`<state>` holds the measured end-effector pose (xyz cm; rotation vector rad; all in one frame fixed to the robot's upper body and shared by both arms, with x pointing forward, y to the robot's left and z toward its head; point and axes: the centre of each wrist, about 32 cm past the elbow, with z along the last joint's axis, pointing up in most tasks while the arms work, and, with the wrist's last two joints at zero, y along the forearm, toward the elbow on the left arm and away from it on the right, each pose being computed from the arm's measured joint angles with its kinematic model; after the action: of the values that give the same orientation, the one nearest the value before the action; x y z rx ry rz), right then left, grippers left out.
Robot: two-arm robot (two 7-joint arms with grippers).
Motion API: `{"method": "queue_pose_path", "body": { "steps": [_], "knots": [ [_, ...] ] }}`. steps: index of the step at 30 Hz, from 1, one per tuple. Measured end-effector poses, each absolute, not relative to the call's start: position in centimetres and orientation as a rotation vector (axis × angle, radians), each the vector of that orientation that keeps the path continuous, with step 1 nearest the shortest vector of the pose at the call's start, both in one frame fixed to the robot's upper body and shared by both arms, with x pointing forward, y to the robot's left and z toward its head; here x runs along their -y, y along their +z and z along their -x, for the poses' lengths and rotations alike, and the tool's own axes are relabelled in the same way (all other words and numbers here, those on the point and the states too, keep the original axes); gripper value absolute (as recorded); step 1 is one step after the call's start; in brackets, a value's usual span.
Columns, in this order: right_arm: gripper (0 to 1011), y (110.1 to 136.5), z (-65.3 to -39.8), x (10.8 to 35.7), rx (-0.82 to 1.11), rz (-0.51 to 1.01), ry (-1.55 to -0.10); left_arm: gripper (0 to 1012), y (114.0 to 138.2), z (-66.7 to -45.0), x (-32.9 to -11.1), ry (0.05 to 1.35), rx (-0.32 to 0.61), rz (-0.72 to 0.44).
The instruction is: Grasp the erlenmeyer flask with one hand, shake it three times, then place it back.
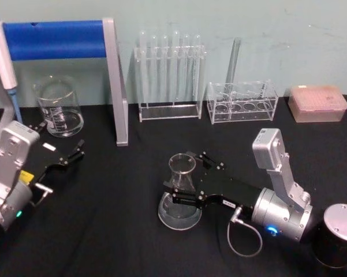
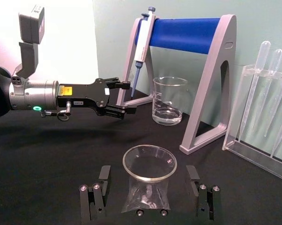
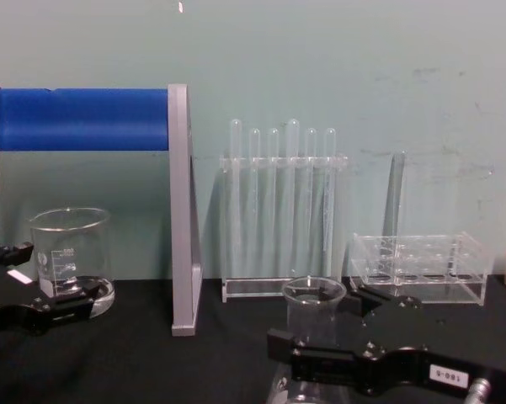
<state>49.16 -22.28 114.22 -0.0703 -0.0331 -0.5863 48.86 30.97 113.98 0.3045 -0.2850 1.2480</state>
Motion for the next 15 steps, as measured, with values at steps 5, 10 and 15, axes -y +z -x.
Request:
{"method": "queue_pose_path", "body": {
  "steps": [5,10,15],
  "knots": [
    [1003,114.23,-49.16,22.28,0.034,0.070,-0.586,1001,113.98,-48.86,-30.97,1.248,0.285,-0.304],
    [1002,114.24,-49.16,22.27,0.034,0.069,-0.586,1001,113.98,-48.86,-30.97,1.248,0.285,-0.305],
    [1002,114.24,-49.16,22.27,0.035,0.068,-0.586,1001,113.98,-48.86,-30.97,1.248,0.285,-0.304]
  ]
}}
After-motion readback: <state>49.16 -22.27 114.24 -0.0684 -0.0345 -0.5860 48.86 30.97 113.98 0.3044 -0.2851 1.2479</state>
